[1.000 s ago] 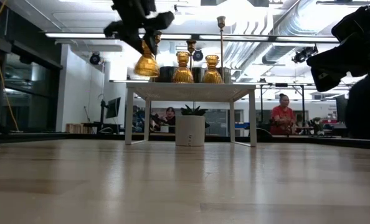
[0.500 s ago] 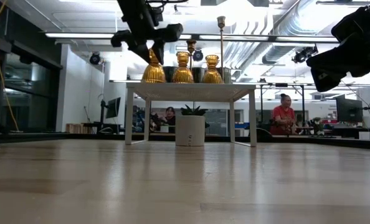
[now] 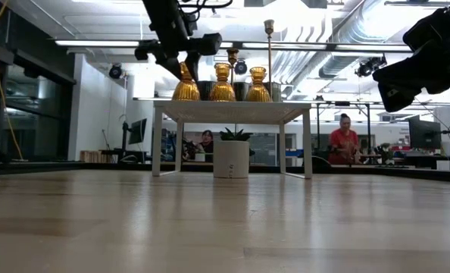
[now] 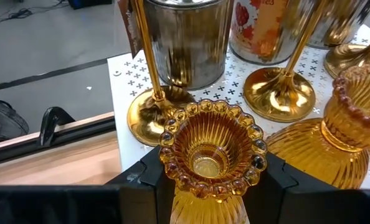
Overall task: Pick & Place candle stick holders
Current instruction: Put the gold candle holder on the shelf
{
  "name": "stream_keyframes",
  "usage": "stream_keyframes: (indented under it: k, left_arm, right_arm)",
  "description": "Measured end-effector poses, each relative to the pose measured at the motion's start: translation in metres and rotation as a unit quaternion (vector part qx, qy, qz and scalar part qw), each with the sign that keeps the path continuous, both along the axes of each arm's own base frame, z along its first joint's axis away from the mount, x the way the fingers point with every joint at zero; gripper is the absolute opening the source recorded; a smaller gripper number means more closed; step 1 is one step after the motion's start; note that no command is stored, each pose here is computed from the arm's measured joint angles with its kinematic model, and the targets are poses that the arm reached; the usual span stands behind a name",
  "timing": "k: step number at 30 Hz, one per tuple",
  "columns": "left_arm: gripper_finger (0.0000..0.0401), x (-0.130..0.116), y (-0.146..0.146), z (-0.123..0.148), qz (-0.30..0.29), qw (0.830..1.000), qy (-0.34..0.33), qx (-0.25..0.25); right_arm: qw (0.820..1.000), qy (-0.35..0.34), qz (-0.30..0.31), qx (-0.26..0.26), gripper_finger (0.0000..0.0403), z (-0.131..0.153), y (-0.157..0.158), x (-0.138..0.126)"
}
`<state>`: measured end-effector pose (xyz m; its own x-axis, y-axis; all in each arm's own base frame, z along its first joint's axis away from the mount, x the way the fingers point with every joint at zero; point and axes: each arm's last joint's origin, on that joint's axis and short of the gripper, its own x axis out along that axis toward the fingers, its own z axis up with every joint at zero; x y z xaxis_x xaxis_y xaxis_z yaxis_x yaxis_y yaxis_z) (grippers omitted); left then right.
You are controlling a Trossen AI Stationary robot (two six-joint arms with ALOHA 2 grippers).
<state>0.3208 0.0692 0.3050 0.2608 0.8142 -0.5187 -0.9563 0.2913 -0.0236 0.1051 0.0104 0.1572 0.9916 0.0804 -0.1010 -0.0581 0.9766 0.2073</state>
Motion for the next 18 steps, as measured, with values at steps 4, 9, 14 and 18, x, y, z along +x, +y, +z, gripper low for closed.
stream_keyframes:
  k: [4, 9, 14, 18]
  left_arm:
    - [0.0136, -0.0002, 0.0001, 0.0000, 0.002, 1.000, 0.001, 0.002]
    - [0.0136, -0.0002, 0.0001, 0.0000, 0.002, 1.000, 0.001, 0.002]
    - [0.0136, -0.0002, 0.0001, 0.0001, 0.002, 1.000, 0.001, 0.002]
    - [0.0136, -0.0001, 0.0001, 0.0001, 0.002, 1.000, 0.000, 0.002]
  right_arm:
    - [1.000, 0.000, 0.000, 0.000, 0.0003, 0.0000, 0.0000, 0.0000]
    - [1.000, 0.000, 0.000, 0.000, 0.0003, 0.0000, 0.0000, 0.0000]
    - [1.000, 0.000, 0.000, 0.000, 0.0003, 0.0000, 0.0000, 0.0000]
    - [1.000, 0.000, 0.000, 0.000, 0.0003, 0.0000, 0.0000, 0.0000]
